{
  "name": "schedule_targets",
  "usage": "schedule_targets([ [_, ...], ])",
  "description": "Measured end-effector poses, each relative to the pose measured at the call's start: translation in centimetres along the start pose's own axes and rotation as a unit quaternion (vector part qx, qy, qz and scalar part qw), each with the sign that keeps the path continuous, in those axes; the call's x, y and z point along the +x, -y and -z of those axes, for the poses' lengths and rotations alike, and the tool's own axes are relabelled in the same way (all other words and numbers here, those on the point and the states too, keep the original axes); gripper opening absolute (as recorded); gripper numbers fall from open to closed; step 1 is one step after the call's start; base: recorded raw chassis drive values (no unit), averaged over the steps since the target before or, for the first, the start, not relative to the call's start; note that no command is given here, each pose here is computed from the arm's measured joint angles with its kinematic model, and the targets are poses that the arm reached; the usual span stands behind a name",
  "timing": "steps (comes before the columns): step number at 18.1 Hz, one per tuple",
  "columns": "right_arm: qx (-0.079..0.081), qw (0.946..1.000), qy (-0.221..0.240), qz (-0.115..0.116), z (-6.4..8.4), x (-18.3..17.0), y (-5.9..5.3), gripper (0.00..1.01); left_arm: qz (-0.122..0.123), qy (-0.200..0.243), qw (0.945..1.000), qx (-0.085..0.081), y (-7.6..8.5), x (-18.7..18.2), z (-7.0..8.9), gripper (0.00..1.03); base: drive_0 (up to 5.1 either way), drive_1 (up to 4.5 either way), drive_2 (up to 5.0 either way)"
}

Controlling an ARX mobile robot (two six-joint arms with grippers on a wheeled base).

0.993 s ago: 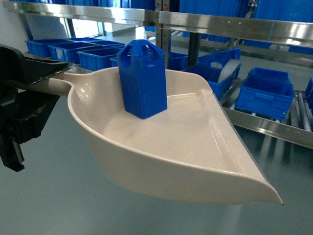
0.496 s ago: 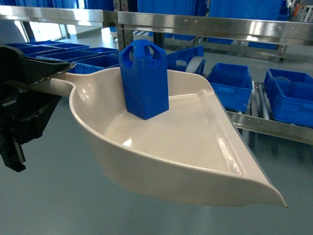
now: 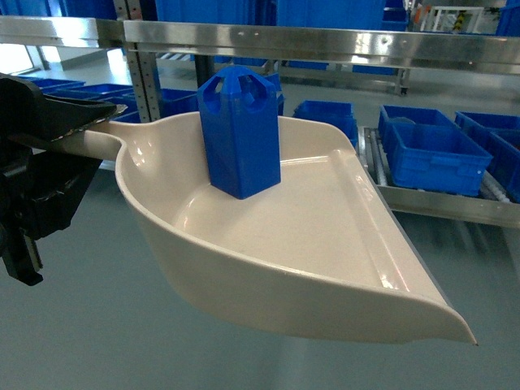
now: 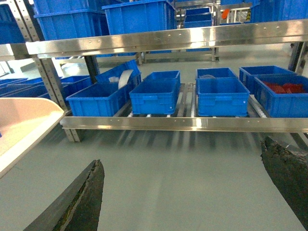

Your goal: Place part in tray to right shelf

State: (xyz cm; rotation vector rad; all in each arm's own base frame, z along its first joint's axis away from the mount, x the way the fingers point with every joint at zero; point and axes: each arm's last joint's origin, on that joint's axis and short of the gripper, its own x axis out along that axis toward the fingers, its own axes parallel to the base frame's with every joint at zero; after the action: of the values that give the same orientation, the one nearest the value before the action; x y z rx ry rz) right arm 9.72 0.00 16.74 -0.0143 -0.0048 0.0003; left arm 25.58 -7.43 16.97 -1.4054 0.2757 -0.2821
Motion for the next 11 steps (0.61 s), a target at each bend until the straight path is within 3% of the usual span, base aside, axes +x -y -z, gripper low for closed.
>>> schedule_targets([
  [11,0.0,1.0,0.0,0.0,0.0,0.0,0.0,0.98,0.0,0.0,1.0,0.0,0.0,0.0,0.0,0.15,-1.5,-1.46,-1.5],
])
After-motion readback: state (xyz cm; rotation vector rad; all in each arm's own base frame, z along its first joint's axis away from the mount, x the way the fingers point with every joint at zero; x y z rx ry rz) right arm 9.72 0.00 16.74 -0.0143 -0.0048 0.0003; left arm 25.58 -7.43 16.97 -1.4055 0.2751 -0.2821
